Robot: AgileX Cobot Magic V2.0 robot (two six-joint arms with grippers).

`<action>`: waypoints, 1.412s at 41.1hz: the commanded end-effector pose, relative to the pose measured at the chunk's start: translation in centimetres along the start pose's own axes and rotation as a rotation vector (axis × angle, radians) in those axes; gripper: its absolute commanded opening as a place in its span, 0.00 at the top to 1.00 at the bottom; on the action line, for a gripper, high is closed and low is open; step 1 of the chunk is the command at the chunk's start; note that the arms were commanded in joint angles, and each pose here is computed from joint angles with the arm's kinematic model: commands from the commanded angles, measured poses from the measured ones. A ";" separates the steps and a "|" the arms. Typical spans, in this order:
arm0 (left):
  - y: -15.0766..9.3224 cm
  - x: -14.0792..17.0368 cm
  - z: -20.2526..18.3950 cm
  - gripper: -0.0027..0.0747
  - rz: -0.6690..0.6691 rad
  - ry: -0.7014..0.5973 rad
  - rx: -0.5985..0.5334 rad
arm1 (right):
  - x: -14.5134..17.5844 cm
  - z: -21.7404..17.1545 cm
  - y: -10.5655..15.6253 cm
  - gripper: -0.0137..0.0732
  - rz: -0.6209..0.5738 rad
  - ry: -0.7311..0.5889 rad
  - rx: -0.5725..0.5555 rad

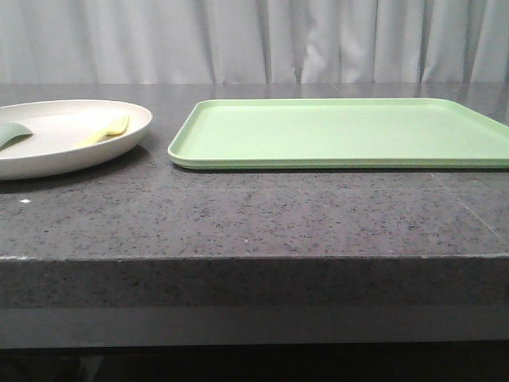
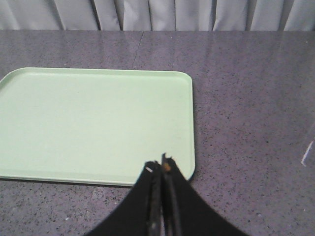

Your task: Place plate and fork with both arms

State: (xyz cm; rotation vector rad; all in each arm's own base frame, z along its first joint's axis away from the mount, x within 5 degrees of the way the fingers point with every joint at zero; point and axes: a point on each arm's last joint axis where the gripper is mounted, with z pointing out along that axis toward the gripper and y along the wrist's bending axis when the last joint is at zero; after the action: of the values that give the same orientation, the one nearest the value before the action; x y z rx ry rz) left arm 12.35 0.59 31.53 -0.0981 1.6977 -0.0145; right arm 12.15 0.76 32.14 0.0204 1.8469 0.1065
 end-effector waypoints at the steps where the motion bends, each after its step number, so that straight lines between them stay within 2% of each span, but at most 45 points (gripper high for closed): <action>1: -0.1 -2.2 -0.1 0.80 -0.002 -0.135 0.008 | -1.9 -0.3 0.1 0.56 -0.020 -0.116 -0.003; 4: -0.1 -2.2 -0.2 0.59 -0.002 -0.140 0.009 | -1.9 -0.3 0.1 0.39 -0.020 -0.117 -0.003; 7: -0.1 -2.2 -0.2 0.32 -0.002 -0.140 0.009 | -1.9 -0.3 0.1 0.22 -0.020 -0.118 -0.003; 8: -0.1 -2.2 -0.2 0.28 -0.002 -0.140 0.009 | -1.9 -0.3 0.1 0.17 -0.020 -0.119 -0.003; 9: -0.1 -2.2 -0.2 0.22 -0.002 -0.140 0.009 | -1.9 -0.3 0.1 0.13 -0.020 -0.119 -0.003; 11: -0.1 -2.2 -0.1 0.18 -0.002 -0.139 0.009 | -1.9 -0.3 0.1 0.15 -0.020 -0.120 -0.003; 23: -0.2 -2.7 -0.1 0.18 -0.014 -0.179 0.013 | -2.1 -0.4 0.1 0.16 -0.020 -0.142 -0.005; 25: -0.2 -2.7 0.2 0.18 -0.014 -0.148 0.010 | -2.1 -0.4 0.1 0.16 -0.020 -0.146 -0.005; 31: -0.2 -3.6 2.1 0.18 -0.014 0.007 -0.001 | -2.2 -0.4 0.1 0.16 -0.020 -0.148 -0.005; 41: -0.4 -5.7 7.3 0.18 -0.014 0.349 -0.027 | -2.1 -0.4 0.1 0.16 -0.020 -0.146 -0.005; 46: -0.4 -6.8 10.0 0.18 -0.014 0.465 -0.035 | -2.1 -0.4 0.1 0.16 -0.020 -0.144 -0.005; 51: -0.4 -6.9 13.0 0.18 -0.014 0.576 -0.044 | -2.1 -0.4 0.1 0.16 -0.020 -0.141 -0.005; 58: -0.3 -5.3 17.3 0.18 -0.014 0.745 -0.056 | -2.1 -0.4 0.1 0.16 -0.020 -0.139 -0.004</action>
State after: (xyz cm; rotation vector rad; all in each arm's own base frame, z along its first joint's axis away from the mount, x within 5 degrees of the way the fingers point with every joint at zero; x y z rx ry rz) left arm 28.75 1.38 33.71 -0.1558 2.4611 -0.0070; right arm 12.21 0.76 32.37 0.0207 1.8205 0.1071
